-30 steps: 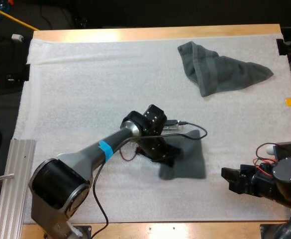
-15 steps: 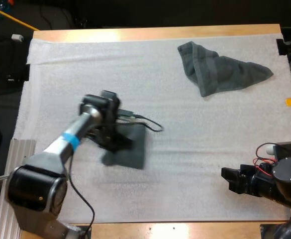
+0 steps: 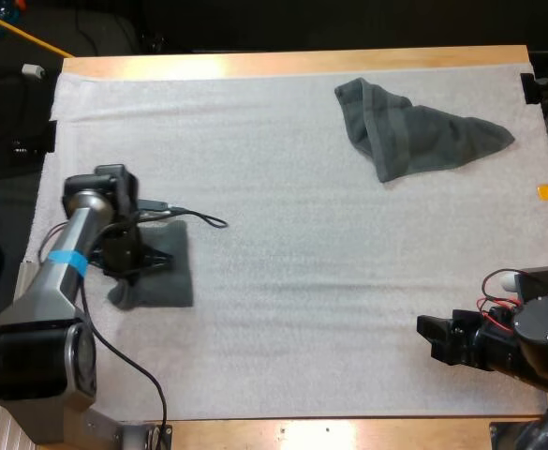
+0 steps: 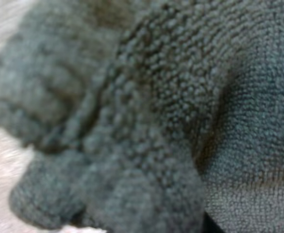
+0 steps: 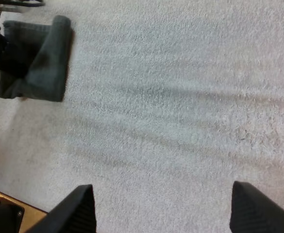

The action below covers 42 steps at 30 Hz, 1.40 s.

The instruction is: Pick towel from pile, fold and stack

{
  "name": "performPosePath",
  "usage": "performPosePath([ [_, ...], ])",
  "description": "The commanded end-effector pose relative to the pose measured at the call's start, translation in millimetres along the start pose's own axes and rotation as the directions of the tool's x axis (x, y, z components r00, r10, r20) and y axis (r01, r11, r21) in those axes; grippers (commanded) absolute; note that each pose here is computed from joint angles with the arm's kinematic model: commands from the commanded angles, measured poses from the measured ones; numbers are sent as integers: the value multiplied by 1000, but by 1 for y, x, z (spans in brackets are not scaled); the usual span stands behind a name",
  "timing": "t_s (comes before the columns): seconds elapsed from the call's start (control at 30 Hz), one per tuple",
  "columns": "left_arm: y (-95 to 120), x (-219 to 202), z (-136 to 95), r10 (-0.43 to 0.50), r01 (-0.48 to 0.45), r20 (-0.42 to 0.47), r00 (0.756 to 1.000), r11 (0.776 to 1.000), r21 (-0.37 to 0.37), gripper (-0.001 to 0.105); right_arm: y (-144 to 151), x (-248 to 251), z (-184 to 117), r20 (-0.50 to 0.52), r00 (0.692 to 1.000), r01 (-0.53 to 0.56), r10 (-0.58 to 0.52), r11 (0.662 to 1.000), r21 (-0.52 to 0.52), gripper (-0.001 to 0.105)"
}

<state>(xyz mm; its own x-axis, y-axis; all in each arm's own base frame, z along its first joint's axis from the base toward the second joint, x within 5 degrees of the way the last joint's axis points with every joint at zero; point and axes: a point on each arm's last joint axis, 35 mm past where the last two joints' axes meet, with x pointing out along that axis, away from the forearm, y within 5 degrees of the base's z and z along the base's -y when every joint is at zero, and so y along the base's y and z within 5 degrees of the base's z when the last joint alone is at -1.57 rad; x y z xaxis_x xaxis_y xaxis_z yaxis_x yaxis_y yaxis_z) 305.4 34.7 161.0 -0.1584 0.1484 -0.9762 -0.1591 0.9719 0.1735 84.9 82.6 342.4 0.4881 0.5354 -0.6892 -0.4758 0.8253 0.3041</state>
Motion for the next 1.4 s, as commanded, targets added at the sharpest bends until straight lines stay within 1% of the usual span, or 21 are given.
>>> performPosePath([
  [0.0,6,-2,-2,23,-23,-2,1000,1000,-7,0,1,-2,1,9,1000,3,-3,1000,-13,58],
  [0.13,18,1,-2,13,-13,-7,1000,999,-46,0,1,-2,1,9,1000,3,-3,1000,-11,58],
  [0.2,18,1,-2,13,-13,-8,1000,999,-45,1,1,-2,1,9,1000,3,-3,1000,-11,58],
  [0.27,18,1,-1,15,-15,-1,1000,999,-34,7,1,-2,1,9,1000,3,-3,1000,-11,58],
  [0.3,18,1,-1,16,-16,1,1000,999,-32,12,1,-2,1,9,1000,3,-3,1000,-11,58],
  [0.37,18,1,0,26,-26,6,1000,999,-32,29,1,-2,1,9,1000,3,-3,1000,-11,58],
  [0.4,19,0,0,41,-40,7,999,999,-32,35,1,-2,1,9,1000,3,-3,1000,-11,58],
  [0.47,21,-1,-1,100,-99,14,995,994,-34,61,1,-2,1,9,1000,3,-3,1000,-11,58],
  [0.53,22,-5,-1,123,-122,31,992,992,-40,74,1,-2,1,9,1000,3,-3,1000,-11,58],
  [0.67,25,-21,0,126,-121,79,989,991,-58,63,1,-2,1,9,1000,3,-3,1000,-11,58],
  [0.8,27,-40,-3,74,-65,132,988,995,-76,63,1,-2,1,9,1000,3,-3,1000,-11,58],
  [0.9,29,-58,-10,26,-10,191,981,996,-85,63,1,-2,1,9,1000,3,-3,1000,-11,58],
  [0.97,30,-71,-17,-14,35,233,972,995,-88,63,1,-2,1,9,1000,3,-3,1000,-11,58],
  [1.0,30,-74,-19,-26,49,243,970,995,-89,63,1,-2,1,9,1000,3,-3,1000,-11,58],
  [1.1,30,-91,-31,-112,143,300,947,986,-84,63,0,-2,1,12,1000,11,-10,1000,-11,58],
  [1.2,29,-109,-43,-217,260,357,909,962,-78,63,0,-2,2,15,1000,14,-14,1000,-13,58],
  [1.23,27,-116,-48,-254,299,376,891,952,-66,63,0,-2,2,18,1000,18,-18,1000,-19,58],
  [1.27,25,-122,-53,-280,323,395,875,945,-47,63,0,-2,2,23,999,25,-25,999,-22,58],
  [1.3,24,-125,-55,-285,327,404,869,944,-37,63,0,-2,2,24,999,31,-30,999,-21,58],
  [1.37,16,-138,-66,-295,325,443,847,946,8,63,-1,-2,3,33,998,46,-45,999,-21,58],
])
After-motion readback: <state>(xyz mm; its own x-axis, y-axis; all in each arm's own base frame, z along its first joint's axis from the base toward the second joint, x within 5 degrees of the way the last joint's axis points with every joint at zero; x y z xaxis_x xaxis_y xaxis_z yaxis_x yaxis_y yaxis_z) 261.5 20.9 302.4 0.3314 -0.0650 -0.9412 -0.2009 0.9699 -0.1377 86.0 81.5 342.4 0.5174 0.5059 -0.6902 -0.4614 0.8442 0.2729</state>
